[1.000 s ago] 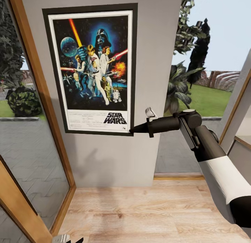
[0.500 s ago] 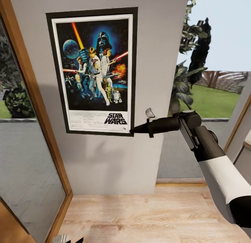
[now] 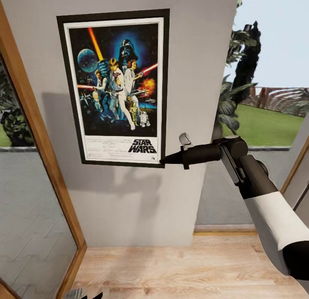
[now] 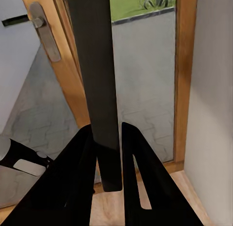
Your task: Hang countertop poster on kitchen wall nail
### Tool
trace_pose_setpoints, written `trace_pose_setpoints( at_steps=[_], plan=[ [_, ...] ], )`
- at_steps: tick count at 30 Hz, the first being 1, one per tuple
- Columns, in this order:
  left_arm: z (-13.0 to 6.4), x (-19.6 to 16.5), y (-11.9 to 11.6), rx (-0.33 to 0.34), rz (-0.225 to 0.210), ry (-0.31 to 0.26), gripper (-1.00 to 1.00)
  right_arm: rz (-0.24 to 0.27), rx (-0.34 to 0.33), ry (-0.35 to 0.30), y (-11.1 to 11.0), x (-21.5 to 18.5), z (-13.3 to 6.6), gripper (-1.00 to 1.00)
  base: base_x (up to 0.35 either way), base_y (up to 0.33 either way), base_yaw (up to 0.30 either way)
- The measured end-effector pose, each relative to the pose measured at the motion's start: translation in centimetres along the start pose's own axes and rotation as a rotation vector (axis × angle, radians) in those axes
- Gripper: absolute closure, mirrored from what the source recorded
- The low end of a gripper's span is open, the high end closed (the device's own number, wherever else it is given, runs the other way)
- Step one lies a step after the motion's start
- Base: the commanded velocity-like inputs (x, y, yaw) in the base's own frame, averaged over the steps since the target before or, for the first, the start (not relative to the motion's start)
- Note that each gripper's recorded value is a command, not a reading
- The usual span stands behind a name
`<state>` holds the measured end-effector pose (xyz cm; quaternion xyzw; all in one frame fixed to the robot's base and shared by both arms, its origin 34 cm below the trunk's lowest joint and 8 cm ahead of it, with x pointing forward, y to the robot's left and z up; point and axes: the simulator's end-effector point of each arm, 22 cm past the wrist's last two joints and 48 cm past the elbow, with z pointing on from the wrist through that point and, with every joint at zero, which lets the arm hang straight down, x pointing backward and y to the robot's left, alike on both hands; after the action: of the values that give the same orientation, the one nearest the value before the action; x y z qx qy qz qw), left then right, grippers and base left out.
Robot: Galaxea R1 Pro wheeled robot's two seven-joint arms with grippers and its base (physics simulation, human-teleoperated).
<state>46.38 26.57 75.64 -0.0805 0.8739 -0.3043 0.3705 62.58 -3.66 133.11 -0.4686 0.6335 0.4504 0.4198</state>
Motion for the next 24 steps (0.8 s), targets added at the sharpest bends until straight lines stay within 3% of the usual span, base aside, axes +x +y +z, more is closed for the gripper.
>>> trace_pose_setpoints(
  at_steps=[15, 24],
  plan=[
    [-0.03, -0.02, 0.03, -0.001, 0.000, 0.000, -1.00, 0.000, -0.001, 0.000, 0.04, -0.02, 0.02, 1.00, 0.104, 0.000, 0.000],
    [-0.07, -0.03, 0.04, -0.001, 0.001, -0.001, -1.00, -0.001, -0.001, -0.001, 0.10, -0.05, 0.04, 1.00, 0.275, 0.000, 0.000]
  ],
)
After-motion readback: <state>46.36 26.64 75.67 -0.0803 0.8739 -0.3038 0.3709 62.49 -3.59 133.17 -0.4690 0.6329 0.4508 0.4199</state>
